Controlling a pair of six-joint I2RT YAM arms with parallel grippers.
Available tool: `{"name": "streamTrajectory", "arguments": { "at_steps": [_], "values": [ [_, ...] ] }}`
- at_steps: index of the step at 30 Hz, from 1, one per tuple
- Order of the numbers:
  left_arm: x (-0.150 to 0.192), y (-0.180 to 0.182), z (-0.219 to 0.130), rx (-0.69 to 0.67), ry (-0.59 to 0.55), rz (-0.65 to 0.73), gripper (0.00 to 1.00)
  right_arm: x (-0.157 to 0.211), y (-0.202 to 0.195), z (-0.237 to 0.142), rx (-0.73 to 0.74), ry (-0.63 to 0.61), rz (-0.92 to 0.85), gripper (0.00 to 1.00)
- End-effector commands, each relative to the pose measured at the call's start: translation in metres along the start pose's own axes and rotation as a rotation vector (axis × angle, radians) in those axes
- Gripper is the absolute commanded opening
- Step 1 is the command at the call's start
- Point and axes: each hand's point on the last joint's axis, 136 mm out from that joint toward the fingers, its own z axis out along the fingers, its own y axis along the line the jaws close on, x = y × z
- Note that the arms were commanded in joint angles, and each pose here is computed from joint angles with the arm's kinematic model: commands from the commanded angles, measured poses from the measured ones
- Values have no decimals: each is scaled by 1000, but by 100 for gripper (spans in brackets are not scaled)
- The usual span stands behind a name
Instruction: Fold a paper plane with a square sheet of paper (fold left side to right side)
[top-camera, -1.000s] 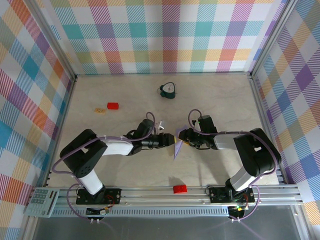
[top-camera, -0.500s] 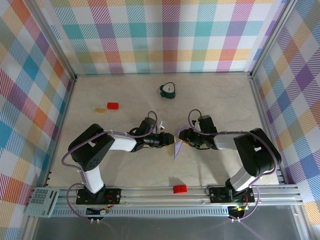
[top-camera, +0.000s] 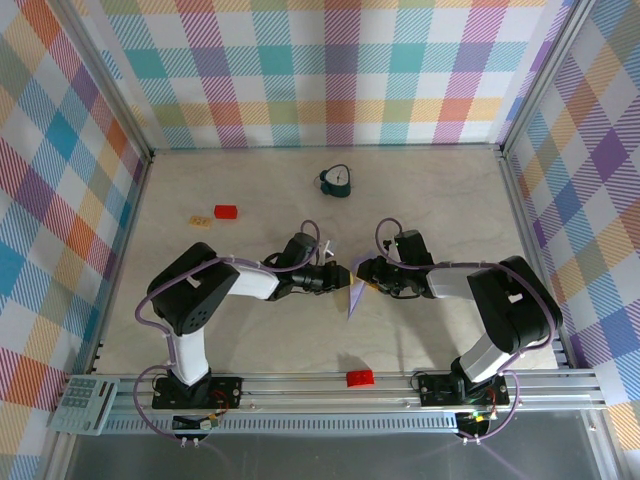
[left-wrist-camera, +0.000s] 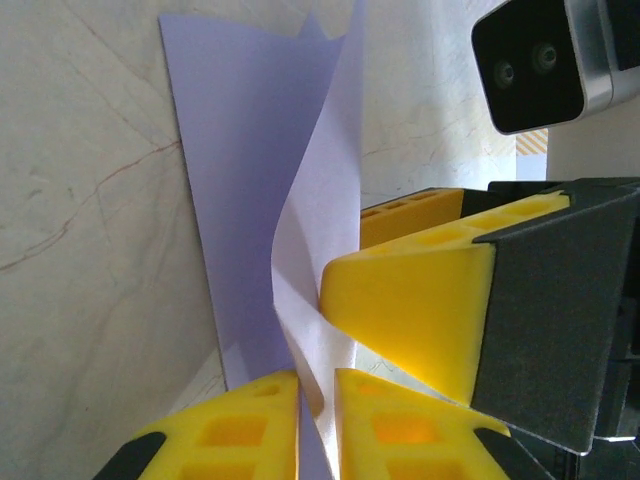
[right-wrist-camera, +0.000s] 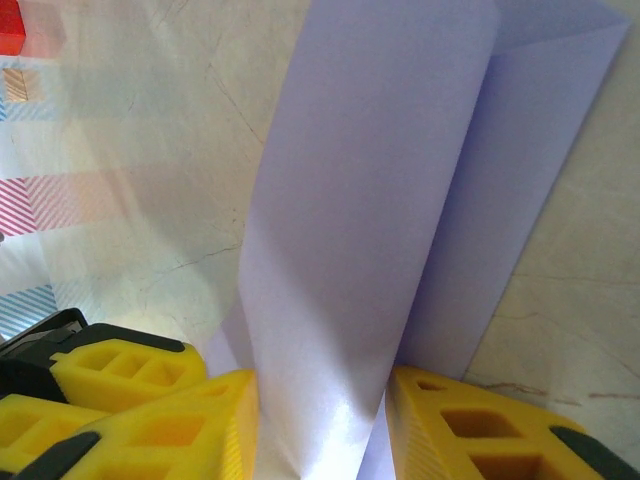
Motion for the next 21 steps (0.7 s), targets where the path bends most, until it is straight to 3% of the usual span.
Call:
{"name": "streamTrajectory", "arguments": {
  "at_steps": [1, 21],
  "values": [
    [-3, -6, 5, 25, 7, 19, 13, 12, -20, 5, 85, 33, 4, 38],
    [3, 3, 17, 14, 35, 10, 6, 12, -20, 6, 107, 43, -8, 38]
  ]
}}
